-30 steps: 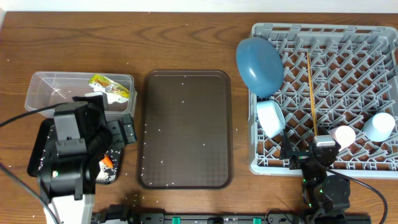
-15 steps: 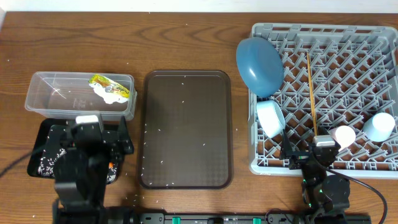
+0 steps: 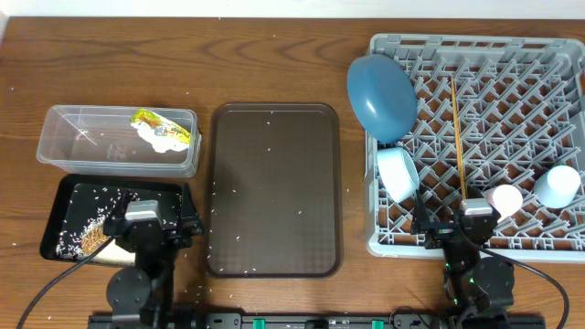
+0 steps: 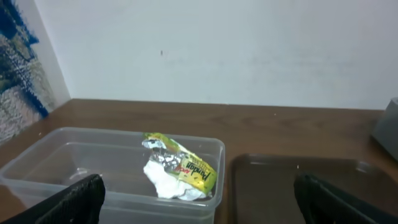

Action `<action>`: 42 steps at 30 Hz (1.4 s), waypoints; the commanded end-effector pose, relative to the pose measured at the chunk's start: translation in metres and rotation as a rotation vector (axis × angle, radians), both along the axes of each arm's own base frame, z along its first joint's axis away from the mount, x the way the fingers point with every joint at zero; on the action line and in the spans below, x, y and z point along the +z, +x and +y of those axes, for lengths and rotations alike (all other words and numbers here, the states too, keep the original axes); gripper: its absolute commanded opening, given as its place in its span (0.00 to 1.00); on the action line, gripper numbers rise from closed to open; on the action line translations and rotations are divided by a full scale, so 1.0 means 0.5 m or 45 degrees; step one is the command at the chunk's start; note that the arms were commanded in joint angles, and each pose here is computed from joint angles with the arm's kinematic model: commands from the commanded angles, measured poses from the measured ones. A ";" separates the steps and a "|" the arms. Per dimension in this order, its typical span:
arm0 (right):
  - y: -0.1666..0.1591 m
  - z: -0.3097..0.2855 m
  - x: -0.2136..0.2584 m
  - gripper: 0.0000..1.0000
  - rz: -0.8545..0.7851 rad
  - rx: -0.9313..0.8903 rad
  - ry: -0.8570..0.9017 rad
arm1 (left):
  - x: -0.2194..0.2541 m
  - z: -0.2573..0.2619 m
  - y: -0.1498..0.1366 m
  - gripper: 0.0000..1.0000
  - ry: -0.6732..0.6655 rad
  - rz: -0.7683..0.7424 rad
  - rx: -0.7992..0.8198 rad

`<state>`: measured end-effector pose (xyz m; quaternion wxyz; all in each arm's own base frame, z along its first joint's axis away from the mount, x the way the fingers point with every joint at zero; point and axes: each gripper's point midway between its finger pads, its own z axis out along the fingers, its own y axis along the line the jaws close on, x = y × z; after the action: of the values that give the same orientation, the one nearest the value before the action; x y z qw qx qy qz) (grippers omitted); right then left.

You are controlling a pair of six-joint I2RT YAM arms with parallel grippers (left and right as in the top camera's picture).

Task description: Sort waste into correct bins and load items into the dishwasher rack

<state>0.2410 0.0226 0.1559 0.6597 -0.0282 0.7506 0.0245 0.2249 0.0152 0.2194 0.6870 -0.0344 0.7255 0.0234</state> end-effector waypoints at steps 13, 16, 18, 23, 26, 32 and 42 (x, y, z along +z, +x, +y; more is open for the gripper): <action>0.001 -0.010 -0.002 0.99 -0.003 -0.031 0.017 | -0.120 0.000 0.042 0.98 0.012 0.009 0.001; 0.001 -0.010 -0.002 0.99 -0.003 -0.031 0.017 | -0.121 0.000 0.041 0.98 0.012 0.013 0.001; 0.001 -0.010 -0.002 0.99 -0.003 -0.031 0.017 | -0.123 0.000 0.041 0.98 0.012 0.016 0.001; 0.001 -0.010 -0.002 0.99 -0.002 -0.031 0.017 | -0.142 0.000 0.040 0.98 0.011 0.066 0.001; 0.001 -0.010 -0.002 0.99 -0.002 -0.031 0.017 | -0.166 0.000 0.037 0.98 0.010 0.129 0.000; 0.001 -0.010 -0.002 0.99 -0.002 -0.031 0.017 | -0.168 0.000 0.037 0.98 0.010 0.135 0.000; 0.001 -0.010 -0.002 0.99 -0.002 -0.031 0.017 | -0.169 0.000 0.037 0.98 0.010 0.138 0.000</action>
<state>0.2410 0.0226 0.1560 0.6599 -0.0280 0.7504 0.0244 0.2448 0.0138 0.1526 0.6699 -0.0302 0.7416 0.0215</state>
